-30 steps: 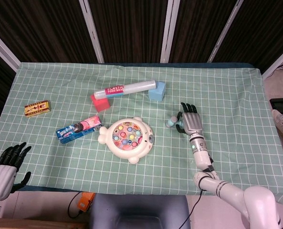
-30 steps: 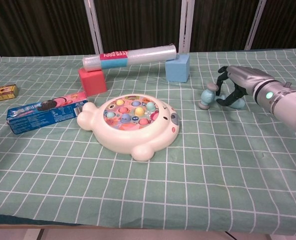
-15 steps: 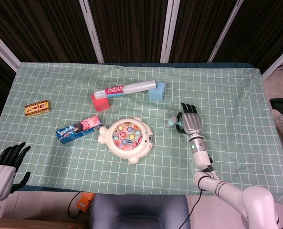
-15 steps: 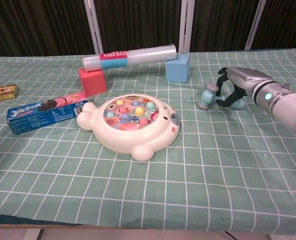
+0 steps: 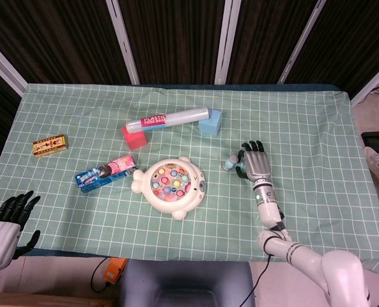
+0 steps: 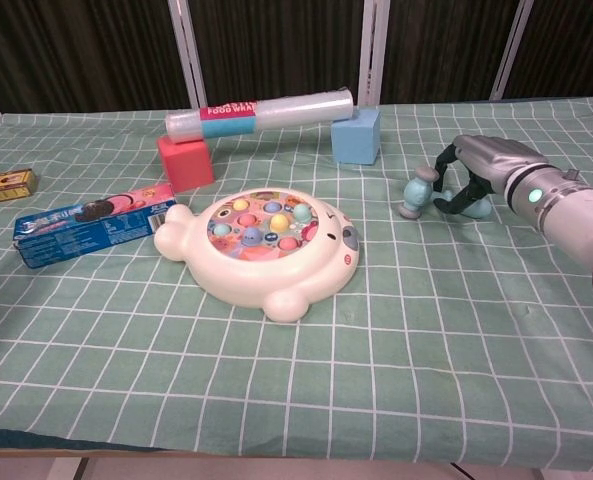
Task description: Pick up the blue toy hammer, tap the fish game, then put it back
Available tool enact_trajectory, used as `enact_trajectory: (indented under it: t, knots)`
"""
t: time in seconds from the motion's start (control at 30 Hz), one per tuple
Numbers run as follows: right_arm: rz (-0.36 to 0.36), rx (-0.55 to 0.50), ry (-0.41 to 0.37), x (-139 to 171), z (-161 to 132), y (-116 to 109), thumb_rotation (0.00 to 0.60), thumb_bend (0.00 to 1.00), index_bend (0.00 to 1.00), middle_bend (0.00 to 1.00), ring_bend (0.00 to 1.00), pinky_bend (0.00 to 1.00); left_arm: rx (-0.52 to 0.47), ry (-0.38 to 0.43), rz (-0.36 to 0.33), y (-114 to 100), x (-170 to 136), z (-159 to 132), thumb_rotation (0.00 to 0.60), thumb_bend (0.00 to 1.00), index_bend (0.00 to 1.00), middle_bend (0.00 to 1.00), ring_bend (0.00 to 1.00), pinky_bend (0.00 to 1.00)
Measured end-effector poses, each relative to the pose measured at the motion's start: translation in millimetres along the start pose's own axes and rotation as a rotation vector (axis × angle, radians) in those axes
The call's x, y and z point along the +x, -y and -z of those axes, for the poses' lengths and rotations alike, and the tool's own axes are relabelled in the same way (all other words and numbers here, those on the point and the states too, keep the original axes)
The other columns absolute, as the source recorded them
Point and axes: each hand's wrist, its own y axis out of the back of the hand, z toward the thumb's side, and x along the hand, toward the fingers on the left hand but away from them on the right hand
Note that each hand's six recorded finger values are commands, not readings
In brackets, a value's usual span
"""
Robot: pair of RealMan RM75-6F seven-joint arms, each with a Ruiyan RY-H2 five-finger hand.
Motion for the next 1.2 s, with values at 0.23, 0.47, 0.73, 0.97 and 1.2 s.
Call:
enact_trajectory:
  t: [0.23, 0.47, 0.73, 0.97, 1.2]
  knots:
    - [0.005, 0.018, 0.000, 0.1, 0.0, 1.7, 0.600, 0.56, 0.79, 0.53, 0.51, 0.50, 0.000, -0.001, 0.000, 0.0, -0.1, 0.3, 0.600, 0.40, 0.00, 0.00, 0.00, 0.09]
    - [0.010, 0.025, -0.001, 0.0, -0.3, 2.6, 0.600, 0.57, 0.84, 0.57, 0.58, 0.58, -0.001, -0.001, 0.000, -0.2, -0.2, 0.5, 0.600, 0.40, 0.00, 0.00, 0.00, 0.09]
    - [0.009, 0.035, 0.003, -0.3, 0.5, 5.1, 0.600, 0.57, 0.90, 0.63, 0.65, 0.66, -0.002, -0.002, 0.000, -0.2, 0.1, 0.8, 0.600, 0.40, 0.00, 0.00, 0.00, 0.09]
    - [0.021, 0.048, 0.013, -0.9, 0.4, 5.4, 0.600, 0.57, 0.95, 0.68, 0.70, 0.72, -0.004, -0.003, 0.002, 0.0, 0.6, 1.2, 0.600, 0.40, 0.00, 0.00, 0.00, 0.09]
    - [0.042, 0.074, 0.002, -1.0, -0.6, 5.5, 0.600, 0.57, 0.98, 0.71, 0.74, 0.76, -0.006, -0.003, 0.000, -0.8, 0.4, 1.7, 0.600, 0.40, 0.00, 0.00, 0.00, 0.09]
